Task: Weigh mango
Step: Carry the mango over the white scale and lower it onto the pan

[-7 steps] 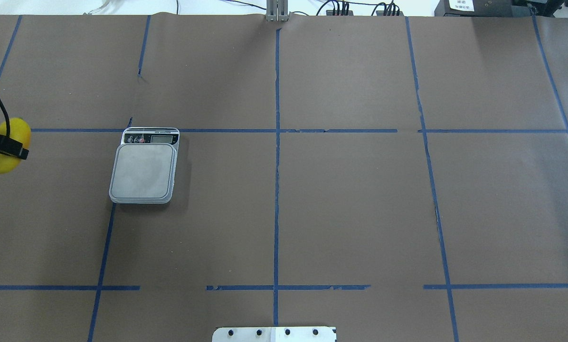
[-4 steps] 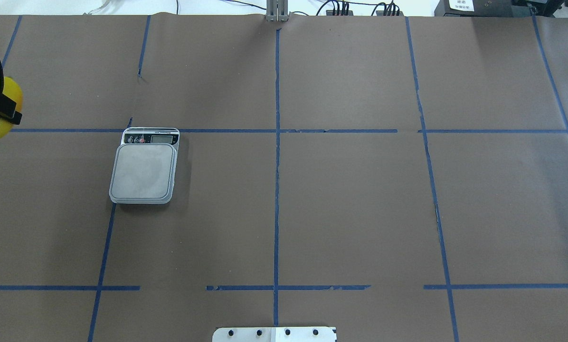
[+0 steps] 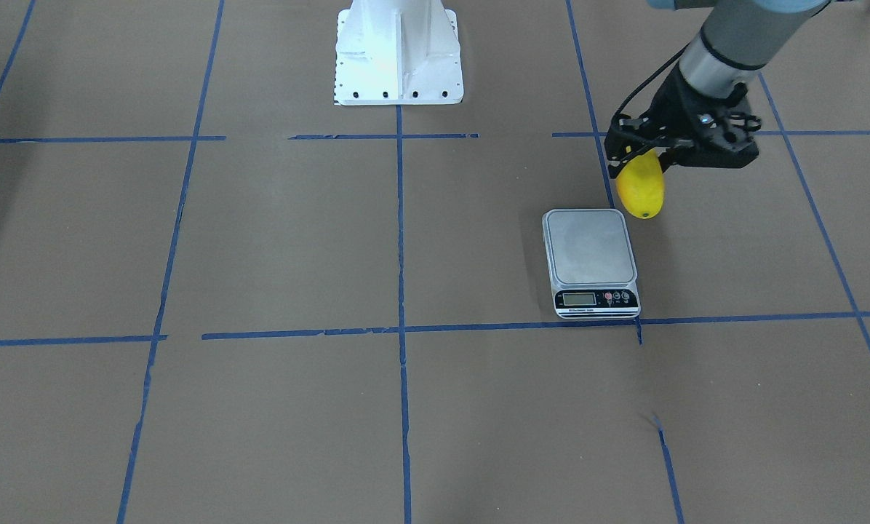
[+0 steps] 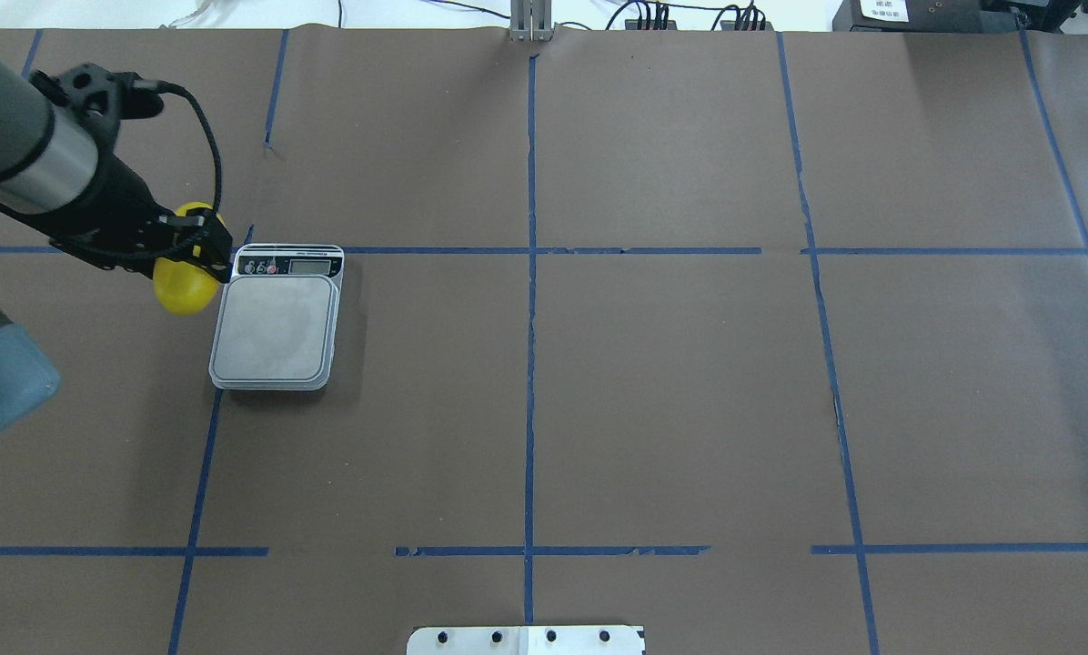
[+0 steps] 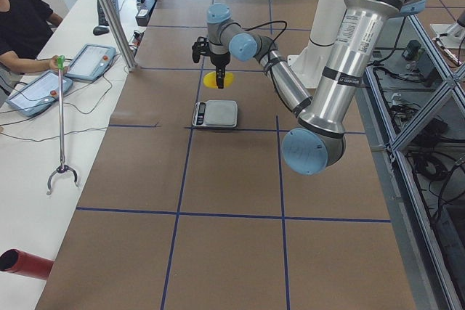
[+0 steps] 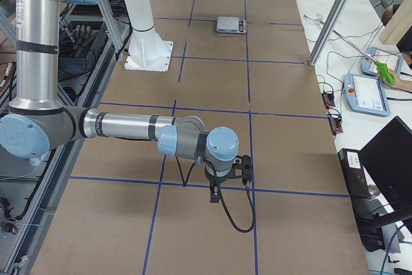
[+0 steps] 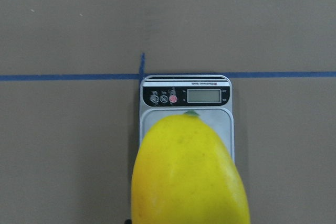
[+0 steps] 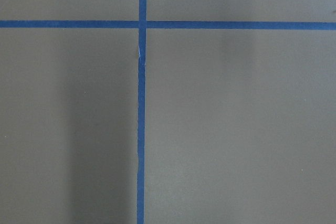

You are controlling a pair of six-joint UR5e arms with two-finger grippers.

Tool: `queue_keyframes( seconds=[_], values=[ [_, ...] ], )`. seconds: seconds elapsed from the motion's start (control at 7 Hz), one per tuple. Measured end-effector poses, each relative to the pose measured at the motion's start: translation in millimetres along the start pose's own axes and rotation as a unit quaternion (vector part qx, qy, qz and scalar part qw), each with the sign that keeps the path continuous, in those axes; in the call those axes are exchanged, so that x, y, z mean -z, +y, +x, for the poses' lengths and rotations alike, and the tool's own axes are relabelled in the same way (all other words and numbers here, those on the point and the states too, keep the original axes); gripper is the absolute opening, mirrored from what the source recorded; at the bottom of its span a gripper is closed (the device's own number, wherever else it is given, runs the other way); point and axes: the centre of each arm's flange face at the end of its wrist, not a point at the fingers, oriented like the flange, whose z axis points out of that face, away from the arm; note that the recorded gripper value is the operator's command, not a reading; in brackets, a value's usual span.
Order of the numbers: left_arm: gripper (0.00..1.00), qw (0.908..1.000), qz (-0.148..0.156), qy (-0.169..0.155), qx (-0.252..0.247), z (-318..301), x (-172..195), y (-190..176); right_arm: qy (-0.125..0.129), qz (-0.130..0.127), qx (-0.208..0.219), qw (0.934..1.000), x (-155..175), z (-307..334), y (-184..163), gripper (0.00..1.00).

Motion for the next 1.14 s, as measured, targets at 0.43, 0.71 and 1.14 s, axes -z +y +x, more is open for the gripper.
queue_keyframes(
  seconds=[0.43, 0.71, 1.14],
  values=[
    [0.0, 1.0, 0.006, -0.005, 0.0, -9.5, -67.6, -23.7, 0.0, 0.0, 0.0, 1.0, -0.3, 0.3, 0.1, 1.0],
    [0.0, 0.9999, 0.005, -0.009, -0.009, -13.3, -101.4, -26.9, 0.0, 0.0, 0.0, 1.0, -0.1, 0.1, 0.0, 1.0],
    [0.56, 0.9997, -0.001, -0.01, -0.023, -15.5, -137.7, -23.4, 0.0, 0.0, 0.0, 1.0, -0.4, 0.3, 0.1, 1.0]
  ],
)
